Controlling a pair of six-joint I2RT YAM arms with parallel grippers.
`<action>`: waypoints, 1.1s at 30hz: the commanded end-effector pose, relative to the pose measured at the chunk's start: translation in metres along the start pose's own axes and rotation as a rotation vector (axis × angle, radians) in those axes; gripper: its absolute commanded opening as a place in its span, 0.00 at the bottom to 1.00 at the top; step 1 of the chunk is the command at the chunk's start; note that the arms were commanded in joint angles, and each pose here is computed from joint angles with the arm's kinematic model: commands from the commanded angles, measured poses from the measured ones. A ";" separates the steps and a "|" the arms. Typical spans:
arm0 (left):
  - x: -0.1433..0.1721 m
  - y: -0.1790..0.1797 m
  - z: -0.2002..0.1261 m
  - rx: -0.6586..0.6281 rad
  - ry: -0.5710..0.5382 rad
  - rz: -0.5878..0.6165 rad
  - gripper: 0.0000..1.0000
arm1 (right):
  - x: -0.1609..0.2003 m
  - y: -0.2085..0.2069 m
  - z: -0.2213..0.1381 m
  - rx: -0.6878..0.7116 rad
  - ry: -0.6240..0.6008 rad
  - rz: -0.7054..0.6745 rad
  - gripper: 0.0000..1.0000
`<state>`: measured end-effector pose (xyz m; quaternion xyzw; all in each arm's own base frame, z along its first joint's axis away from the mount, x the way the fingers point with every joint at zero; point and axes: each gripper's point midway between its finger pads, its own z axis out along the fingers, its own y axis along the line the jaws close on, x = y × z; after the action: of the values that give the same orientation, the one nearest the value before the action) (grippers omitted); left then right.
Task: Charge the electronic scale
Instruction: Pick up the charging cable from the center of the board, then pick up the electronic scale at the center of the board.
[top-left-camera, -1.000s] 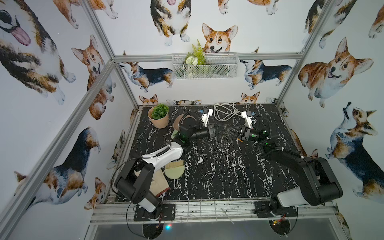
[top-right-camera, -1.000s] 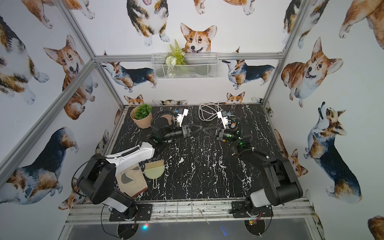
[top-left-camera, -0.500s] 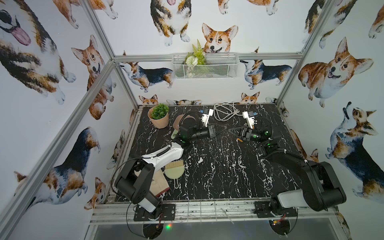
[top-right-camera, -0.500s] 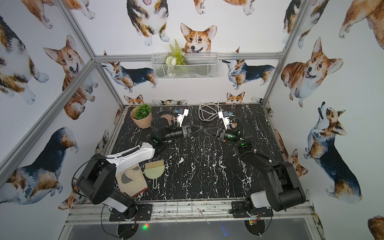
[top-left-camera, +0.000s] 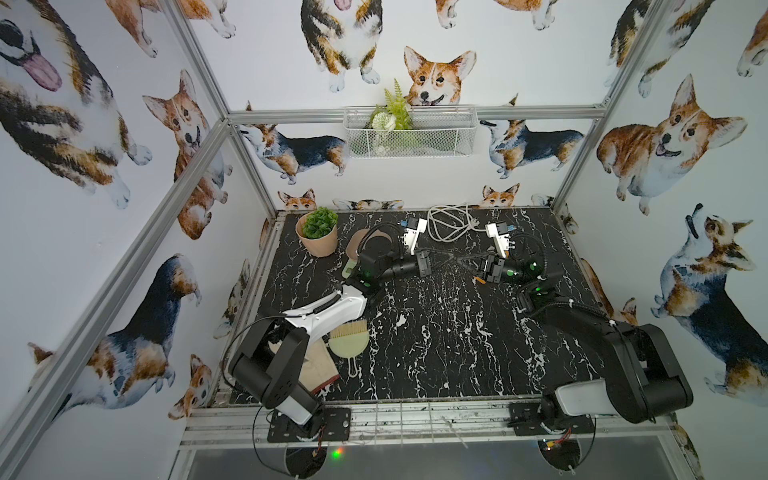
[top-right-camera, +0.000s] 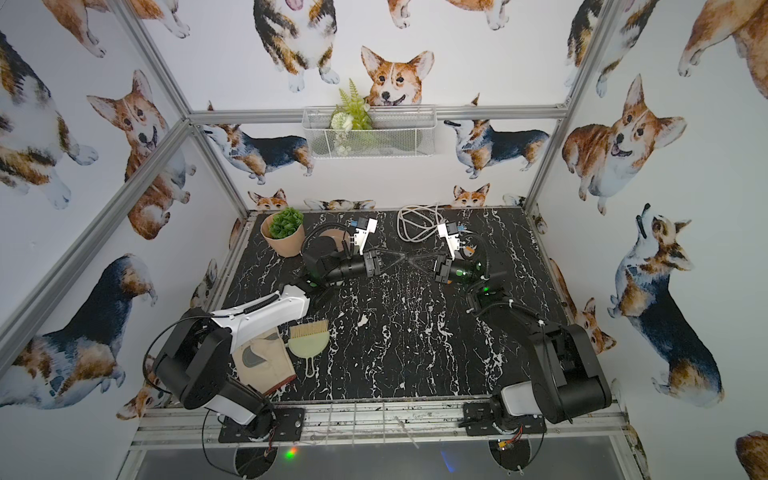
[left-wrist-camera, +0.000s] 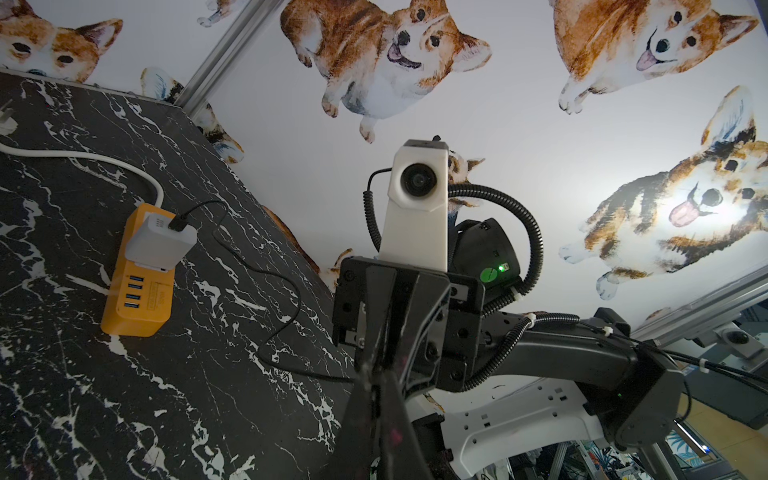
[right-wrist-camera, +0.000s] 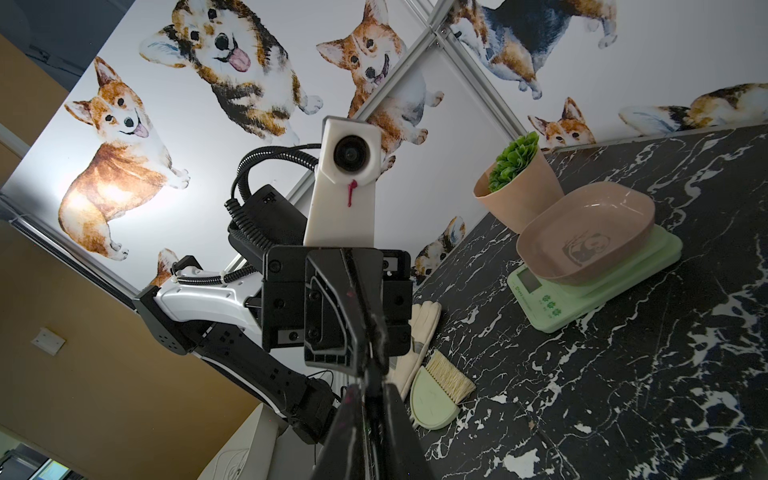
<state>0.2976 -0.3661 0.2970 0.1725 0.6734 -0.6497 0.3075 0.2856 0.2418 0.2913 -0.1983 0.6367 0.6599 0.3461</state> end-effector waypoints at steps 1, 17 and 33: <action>-0.001 0.000 0.000 -0.001 -0.007 -0.008 0.00 | -0.009 0.013 0.001 -0.037 -0.019 -0.051 0.11; -0.037 0.087 -0.098 -0.597 0.022 0.024 0.64 | 0.015 -0.007 -0.012 0.044 0.064 0.028 0.00; -0.063 0.262 -0.266 -1.464 0.203 -0.120 0.66 | 0.061 -0.037 -0.037 0.354 0.199 0.130 0.00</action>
<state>0.4648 -0.0928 0.1416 -0.0597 0.9538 -0.0999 0.2769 0.2676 0.2194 0.2340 -0.1608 0.7640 0.5580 0.2811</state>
